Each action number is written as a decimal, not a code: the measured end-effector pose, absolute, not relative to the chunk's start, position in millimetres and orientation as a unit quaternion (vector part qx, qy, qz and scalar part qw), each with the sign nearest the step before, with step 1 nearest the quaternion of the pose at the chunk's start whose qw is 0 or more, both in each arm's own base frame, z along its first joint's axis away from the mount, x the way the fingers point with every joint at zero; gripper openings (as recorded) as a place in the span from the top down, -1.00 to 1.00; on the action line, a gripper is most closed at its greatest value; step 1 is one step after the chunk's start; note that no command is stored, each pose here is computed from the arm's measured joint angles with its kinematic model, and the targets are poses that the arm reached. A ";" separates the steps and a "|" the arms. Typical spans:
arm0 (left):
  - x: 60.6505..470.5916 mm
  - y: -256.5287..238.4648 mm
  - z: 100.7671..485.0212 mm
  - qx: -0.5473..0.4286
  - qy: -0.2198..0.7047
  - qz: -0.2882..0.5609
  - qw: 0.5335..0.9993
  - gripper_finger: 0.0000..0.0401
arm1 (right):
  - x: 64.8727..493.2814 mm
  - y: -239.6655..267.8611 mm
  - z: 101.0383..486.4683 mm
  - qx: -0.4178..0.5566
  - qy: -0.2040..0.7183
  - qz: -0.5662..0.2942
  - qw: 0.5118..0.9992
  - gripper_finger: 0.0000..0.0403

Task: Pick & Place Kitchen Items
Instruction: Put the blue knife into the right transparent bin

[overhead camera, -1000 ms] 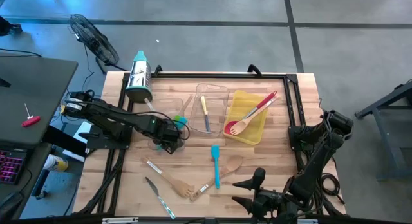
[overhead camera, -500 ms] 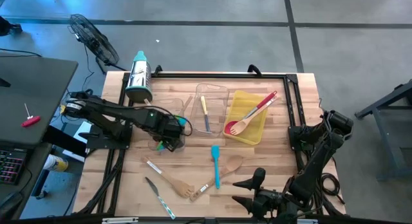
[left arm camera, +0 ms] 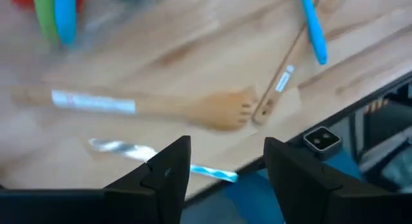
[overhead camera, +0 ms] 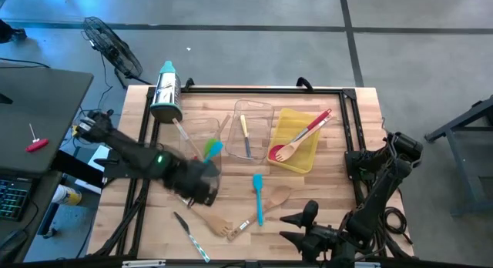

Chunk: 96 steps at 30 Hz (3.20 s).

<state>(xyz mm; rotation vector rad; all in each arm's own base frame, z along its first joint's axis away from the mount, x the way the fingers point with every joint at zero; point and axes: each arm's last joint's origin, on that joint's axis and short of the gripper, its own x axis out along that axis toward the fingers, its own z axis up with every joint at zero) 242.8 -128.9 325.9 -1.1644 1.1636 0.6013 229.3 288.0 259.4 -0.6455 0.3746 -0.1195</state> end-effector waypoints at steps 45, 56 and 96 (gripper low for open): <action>256.8 -303.6 180.3 -0.630 0.493 0.361 0.480 0.05 | 207.4 295.3 245.5 -0.350 0.255 0.062 0.899 -0.15; 257.9 -302.4 180.6 -0.631 0.502 0.365 0.466 0.05 | 218.8 287.9 241.6 -0.363 0.294 0.133 0.874 -0.15; 275.2 -285.2 146.9 -0.586 0.554 0.439 0.396 0.05 | 254.6 243.4 228.9 -0.295 0.433 0.247 0.815 -0.15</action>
